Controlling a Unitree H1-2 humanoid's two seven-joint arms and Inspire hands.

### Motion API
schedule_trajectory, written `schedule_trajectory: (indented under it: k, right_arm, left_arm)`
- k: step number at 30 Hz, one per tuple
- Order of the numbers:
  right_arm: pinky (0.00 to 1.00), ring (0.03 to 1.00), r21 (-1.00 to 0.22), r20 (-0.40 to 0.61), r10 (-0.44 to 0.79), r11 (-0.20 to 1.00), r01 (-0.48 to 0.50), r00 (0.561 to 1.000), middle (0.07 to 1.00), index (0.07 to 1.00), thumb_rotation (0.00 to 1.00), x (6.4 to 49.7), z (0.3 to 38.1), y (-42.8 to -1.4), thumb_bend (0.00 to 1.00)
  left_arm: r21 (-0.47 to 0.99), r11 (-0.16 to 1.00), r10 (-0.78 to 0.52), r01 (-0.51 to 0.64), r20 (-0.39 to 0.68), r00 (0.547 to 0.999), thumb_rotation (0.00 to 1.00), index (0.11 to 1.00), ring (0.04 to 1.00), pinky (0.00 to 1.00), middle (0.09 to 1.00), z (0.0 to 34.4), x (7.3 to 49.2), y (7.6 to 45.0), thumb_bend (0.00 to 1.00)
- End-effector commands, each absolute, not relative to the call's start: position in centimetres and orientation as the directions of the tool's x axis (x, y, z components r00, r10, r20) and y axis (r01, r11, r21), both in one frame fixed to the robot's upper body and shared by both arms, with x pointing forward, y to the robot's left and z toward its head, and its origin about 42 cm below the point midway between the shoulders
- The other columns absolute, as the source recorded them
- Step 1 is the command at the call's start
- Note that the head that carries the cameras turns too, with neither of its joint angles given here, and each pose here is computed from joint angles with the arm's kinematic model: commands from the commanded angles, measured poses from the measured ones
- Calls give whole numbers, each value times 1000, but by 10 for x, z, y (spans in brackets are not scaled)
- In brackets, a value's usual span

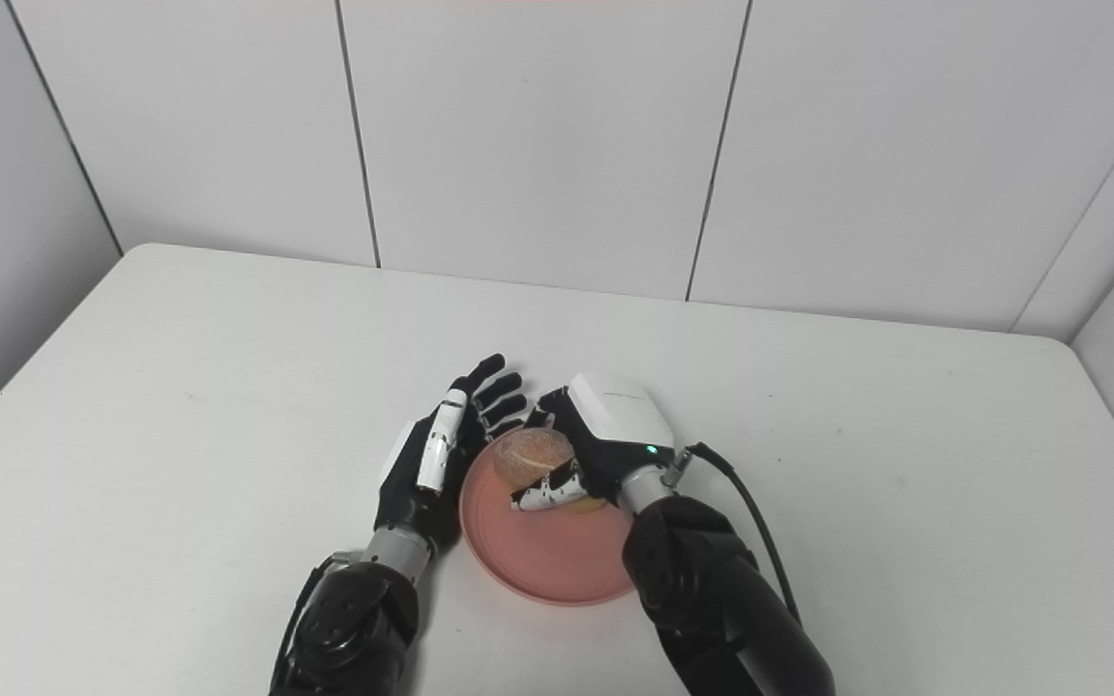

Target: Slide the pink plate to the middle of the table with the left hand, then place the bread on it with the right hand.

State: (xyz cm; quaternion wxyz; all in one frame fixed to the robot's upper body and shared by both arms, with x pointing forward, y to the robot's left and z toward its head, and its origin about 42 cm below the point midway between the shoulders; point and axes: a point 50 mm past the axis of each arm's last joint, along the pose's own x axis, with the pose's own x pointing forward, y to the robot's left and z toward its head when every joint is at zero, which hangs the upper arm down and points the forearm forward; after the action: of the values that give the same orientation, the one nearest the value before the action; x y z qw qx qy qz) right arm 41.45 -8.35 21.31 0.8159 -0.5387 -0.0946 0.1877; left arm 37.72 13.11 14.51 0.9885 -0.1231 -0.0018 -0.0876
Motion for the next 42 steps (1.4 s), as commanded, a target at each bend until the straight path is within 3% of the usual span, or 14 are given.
schedule_trajectory:
  k: [1, 2, 5, 6, 10, 15, 21, 27, 32, 39, 42]
  right_arm:
    - [241, 337, -921, -40, 415, 338, -196, 909, 434, 489, 159, 413, 222, -85, 515]
    - [281, 385, -921, -42, 419, 336, -198, 907, 482, 491, 162, 412, 224, -86, 516]
    - [380, 496, -922, -43, 428, 331, -200, 903, 589, 624, 319, 410, 228, -87, 696]
    - [457, 567, -923, -43, 430, 329, -201, 902, 647, 665, 358, 409, 230, -87, 743]
    - [622, 729, -927, -40, 434, 320, -195, 900, 788, 770, 439, 403, 240, -87, 837]
    - [650, 769, -933, -17, 447, 313, -174, 894, 829, 818, 521, 399, 251, -88, 881]
    - [677, 780, -932, 18, 459, 329, -151, 888, 839, 846, 534, 395, 267, -91, 921]
    - [678, 781, -933, 57, 461, 340, -118, 885, 839, 862, 610, 390, 281, -96, 998]
    - [798, 856, -938, 80, 456, 336, -88, 887, 877, 928, 670, 385, 293, -102, 1000]
    - [815, 872, -880, 229, 387, 474, 20, 893, 895, 957, 742, 375, 303, -135, 1000]
    - [787, 881, -820, 269, 312, 571, 47, 911, 931, 977, 868, 369, 298, -151, 959]
  left_arm:
    - [-271, 952, -177, 145, -94, 980, 994, 843, 851, 819, 859, 122, 367, 131, 351]
    - [-272, 951, -178, 146, -95, 980, 998, 847, 858, 820, 865, 122, 367, 131, 349]
    - [-269, 952, -180, 149, -95, 979, 1000, 850, 867, 821, 873, 123, 367, 131, 343]
    - [-268, 952, -180, 149, -95, 979, 1000, 850, 870, 822, 876, 123, 368, 131, 342]
    - [-279, 948, -183, 151, -91, 979, 1000, 858, 882, 831, 885, 122, 368, 131, 331]
    - [-296, 944, -184, 149, -96, 978, 997, 863, 886, 840, 891, 122, 368, 131, 335]
    - [-299, 945, -165, 130, -94, 982, 952, 841, 860, 823, 862, 123, 368, 131, 324]
    - [-277, 952, -162, 133, -86, 983, 943, 843, 855, 815, 858, 121, 368, 132, 318]
    - [-255, 955, -178, 151, -89, 980, 977, 868, 864, 830, 872, 119, 368, 134, 348]
    - [-246, 957, -178, 152, -89, 980, 1000, 851, 851, 839, 863, 117, 367, 140, 348]
    - [-253, 956, -174, 146, -90, 981, 1000, 860, 856, 846, 868, 117, 367, 141, 345]
